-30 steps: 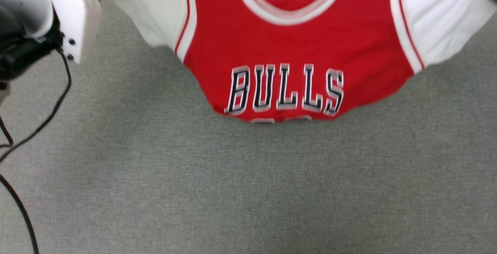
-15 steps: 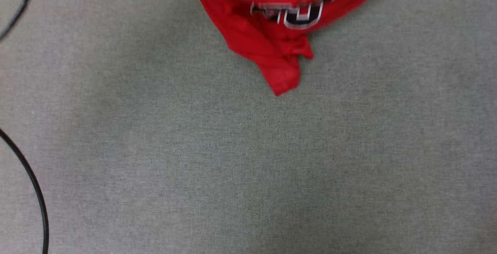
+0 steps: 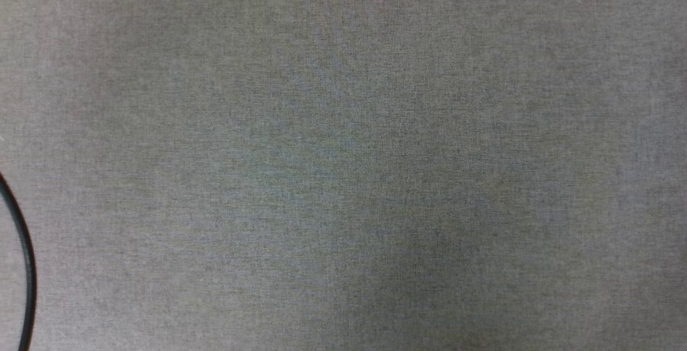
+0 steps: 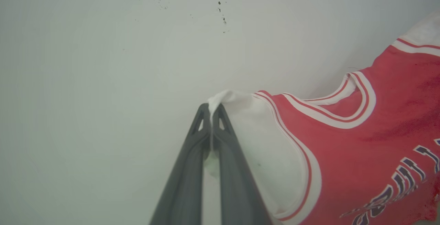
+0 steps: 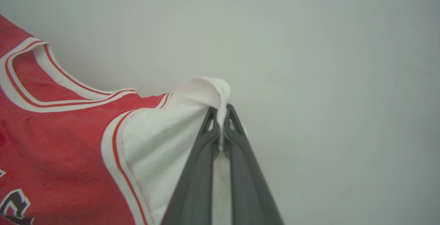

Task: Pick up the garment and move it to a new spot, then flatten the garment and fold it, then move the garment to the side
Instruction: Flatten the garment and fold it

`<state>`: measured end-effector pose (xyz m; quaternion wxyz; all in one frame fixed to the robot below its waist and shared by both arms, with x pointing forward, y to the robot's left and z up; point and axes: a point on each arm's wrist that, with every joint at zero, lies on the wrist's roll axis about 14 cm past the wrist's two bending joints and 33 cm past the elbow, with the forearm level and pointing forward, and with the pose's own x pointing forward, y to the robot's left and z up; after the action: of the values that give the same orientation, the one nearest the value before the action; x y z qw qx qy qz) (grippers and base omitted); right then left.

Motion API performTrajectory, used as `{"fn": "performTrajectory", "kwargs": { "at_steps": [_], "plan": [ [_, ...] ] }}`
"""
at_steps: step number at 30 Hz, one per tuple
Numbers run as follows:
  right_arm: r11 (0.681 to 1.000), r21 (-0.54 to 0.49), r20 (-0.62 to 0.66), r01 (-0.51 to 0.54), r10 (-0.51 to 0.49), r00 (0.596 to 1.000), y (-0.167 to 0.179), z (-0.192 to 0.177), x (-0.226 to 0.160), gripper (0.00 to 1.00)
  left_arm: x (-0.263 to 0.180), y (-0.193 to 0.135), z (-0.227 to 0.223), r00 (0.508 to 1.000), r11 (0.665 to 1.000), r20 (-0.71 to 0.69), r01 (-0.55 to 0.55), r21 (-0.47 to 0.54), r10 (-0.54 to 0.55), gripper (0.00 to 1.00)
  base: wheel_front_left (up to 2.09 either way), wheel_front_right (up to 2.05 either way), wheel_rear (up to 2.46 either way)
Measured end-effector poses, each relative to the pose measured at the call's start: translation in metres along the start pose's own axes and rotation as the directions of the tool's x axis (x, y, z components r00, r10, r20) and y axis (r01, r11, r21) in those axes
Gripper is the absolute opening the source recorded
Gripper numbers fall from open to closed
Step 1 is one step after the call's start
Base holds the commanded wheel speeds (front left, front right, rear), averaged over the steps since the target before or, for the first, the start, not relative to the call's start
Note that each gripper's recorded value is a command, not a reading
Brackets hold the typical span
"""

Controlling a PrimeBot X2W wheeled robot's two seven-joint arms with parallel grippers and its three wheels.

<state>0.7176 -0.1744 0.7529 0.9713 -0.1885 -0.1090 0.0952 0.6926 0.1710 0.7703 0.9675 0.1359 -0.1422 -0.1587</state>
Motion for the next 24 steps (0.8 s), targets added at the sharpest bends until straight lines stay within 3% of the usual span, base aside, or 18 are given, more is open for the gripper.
{"fn": "performTrajectory", "kwargs": {
  "at_steps": [7,14,22,24],
  "plan": [
    [1.000,-0.005,-0.014,-0.020,0.020,1.000,0.012,-0.012,0.008,0.00,0.003,0.004,-0.006,1.000,1.000,0.005,-0.012,0.001,0.012,0.00,0.00,0.00,0.00],
    [0.993,0.012,-0.105,-0.121,0.121,0.987,0.055,-0.065,-0.006,0.00,-0.017,-0.012,-0.065,0.994,0.999,-0.107,0.023,-0.032,-0.026,0.00,0.00,0.00,0.00],
    [0.957,0.116,-0.178,-0.264,0.282,0.943,0.118,-0.116,-0.061,0.00,-0.073,-0.044,-0.135,0.965,0.991,-0.240,0.080,-0.104,-0.103,0.00,0.00,0.00,0.00],
    [0.935,0.177,-0.220,-0.307,0.341,0.914,0.137,-0.139,-0.102,0.00,-0.113,-0.068,-0.162,0.947,0.979,-0.290,0.090,-0.184,-0.142,0.00,0.00,0.00,0.00]
  ]
}}
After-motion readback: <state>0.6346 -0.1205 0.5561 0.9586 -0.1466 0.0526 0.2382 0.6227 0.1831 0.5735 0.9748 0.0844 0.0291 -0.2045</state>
